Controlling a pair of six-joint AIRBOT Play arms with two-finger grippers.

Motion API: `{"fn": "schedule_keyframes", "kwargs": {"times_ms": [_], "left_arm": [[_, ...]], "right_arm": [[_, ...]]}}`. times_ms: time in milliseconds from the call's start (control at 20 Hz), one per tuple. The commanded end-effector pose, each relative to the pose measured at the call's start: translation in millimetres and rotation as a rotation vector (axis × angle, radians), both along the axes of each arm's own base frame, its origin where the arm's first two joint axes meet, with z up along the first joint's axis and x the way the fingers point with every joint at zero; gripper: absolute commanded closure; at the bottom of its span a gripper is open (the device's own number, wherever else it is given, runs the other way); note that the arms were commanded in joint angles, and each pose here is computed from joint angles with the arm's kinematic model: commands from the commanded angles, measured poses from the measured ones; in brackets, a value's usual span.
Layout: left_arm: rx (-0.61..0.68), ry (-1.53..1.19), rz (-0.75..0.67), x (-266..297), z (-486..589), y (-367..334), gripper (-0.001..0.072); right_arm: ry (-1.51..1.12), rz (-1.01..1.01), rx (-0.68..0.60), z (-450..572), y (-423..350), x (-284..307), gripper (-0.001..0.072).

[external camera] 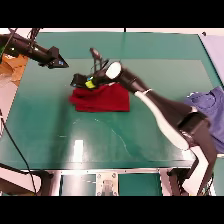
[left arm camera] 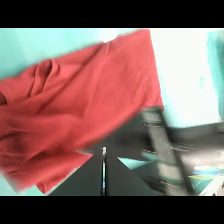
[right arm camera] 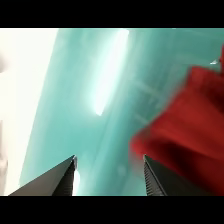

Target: Fold the shirts.

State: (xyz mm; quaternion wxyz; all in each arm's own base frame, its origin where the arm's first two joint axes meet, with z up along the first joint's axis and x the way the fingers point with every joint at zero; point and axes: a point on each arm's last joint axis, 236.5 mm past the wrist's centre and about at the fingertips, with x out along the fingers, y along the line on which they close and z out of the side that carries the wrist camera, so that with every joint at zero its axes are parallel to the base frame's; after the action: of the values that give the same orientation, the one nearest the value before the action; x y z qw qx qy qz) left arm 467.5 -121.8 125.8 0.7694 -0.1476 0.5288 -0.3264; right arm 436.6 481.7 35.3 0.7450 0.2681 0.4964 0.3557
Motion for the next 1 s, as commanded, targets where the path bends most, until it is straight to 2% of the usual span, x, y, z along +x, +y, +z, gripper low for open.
{"fn": "schedule_keyframes", "kwargs": {"times_ms": [0,200,250,300,350,500,550,600,750,950], "left_arm": [[0.02,0.004,-0.04,-8.1,-2.1,8.5,0.0684],[0.018,-0.022,-0.015,0.3,-0.4,9.4,0.0684],[0.018,-0.024,-0.013,0.9,-0.3,9.6,0.0684],[0.019,-0.023,-0.013,0.6,-0.6,9.8,0.0684],[0.02,-0.022,-0.014,0.3,-0.7,9.8,0.0684],[0.019,-0.022,-0.013,0.6,-0.6,9.8,0.0684],[0.02,-0.022,-0.013,0.6,-0.7,9.9,0.0683],[0.023,-0.023,-0.011,1.0,-1.1,10.5,0.0683],[0.052,-0.029,0.003,4.3,-5.1,16.4,0.0684],[0.132,-0.048,0.045,13.8,-14.7,33.5,0.0684]], "right_arm": [[0.051,-0.063,-0.009,-37.0,4.4,10.4,0.0239],[0.112,-0.089,-0.107,-9.5,-113.3,50.1,0.0247],[0.119,-0.101,-0.167,-7.3,-155.3,58.3,0.0327],[0.131,-0.114,-0.224,-7.2,-194.4,63.0,0.036],[0.156,-0.128,-0.28,-8.9,-233.3,64.6,0.0357],[0.241,-0.102,-0.384,-27.7,-304.7,51.3,0.0333],[0.281,-0.108,-0.396,-41.1,-317.0,45.5,0.0245],[0.323,-0.12,-0.4,-57.1,-324.2,39.5,0.0121],[0.406,-0.162,-0.393,-106.1,-325.9,22.3,0.0112],[0.401,-0.137,-0.201,-125.9,-267.1,8.6,0.0113]]}}
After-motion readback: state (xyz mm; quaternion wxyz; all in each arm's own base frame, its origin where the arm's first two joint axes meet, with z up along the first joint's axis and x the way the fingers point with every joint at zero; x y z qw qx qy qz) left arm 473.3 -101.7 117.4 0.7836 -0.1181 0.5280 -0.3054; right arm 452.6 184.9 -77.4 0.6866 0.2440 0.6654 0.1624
